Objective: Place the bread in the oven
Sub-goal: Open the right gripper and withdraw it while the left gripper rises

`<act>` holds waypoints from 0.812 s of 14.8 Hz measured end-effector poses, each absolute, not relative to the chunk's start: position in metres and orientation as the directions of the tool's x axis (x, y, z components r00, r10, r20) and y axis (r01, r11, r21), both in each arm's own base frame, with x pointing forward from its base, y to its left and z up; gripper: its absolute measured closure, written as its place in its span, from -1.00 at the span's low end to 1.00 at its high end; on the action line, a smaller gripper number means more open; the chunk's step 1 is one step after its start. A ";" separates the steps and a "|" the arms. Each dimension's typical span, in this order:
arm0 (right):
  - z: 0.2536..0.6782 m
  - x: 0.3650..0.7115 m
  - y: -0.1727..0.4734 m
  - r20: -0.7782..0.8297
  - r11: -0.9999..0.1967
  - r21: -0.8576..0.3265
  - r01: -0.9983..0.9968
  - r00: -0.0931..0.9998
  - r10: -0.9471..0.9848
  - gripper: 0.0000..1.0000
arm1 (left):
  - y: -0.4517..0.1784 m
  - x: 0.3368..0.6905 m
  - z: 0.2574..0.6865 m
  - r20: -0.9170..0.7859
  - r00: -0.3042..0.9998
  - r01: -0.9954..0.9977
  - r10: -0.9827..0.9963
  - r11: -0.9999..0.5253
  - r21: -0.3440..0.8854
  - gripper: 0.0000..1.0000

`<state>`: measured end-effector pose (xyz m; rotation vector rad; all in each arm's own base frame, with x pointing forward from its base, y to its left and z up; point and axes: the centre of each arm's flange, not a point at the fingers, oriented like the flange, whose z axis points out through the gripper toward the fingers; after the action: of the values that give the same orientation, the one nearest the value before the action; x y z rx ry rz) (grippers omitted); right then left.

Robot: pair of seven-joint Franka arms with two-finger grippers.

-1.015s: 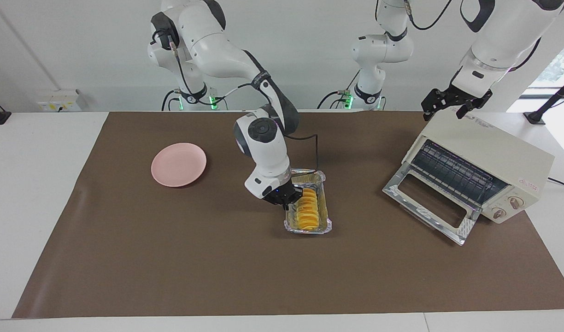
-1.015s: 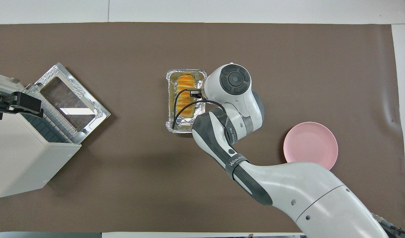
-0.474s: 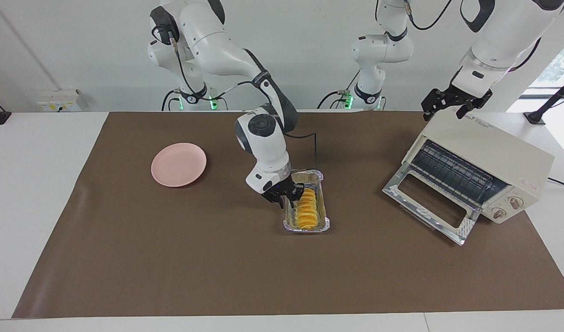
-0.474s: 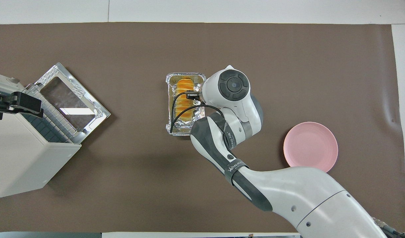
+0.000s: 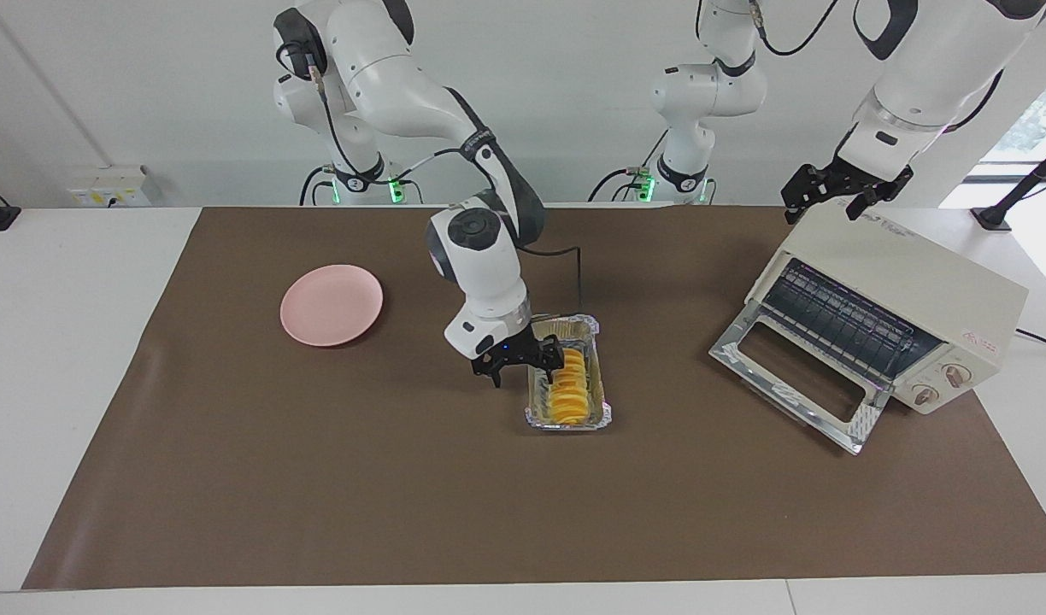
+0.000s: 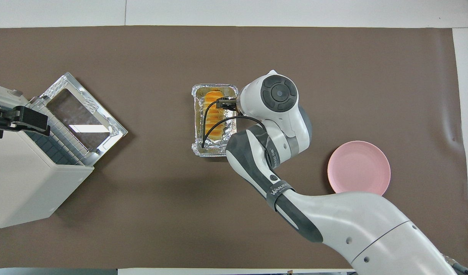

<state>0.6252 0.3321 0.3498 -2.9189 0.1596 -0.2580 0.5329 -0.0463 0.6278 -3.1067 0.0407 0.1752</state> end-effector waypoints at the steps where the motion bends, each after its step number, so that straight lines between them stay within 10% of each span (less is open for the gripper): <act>1: 0.362 0.633 0.315 0.168 -0.970 -0.218 -0.112 0.974 -0.150 -1.00 | -0.046 0.533 0.628 -0.113 0.993 -0.028 -0.024 -0.999 -0.028 -1.00; 12: 0.495 0.640 0.074 0.099 -0.993 -0.101 0.066 0.994 0.056 -1.00 | -0.046 0.533 0.628 -0.113 0.993 -0.028 -0.024 -0.999 -0.028 -1.00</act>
<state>0.6401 0.0743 0.4953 -3.0320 -0.0934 -0.1459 0.5329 -0.0463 0.6278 -3.1067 0.0407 0.1752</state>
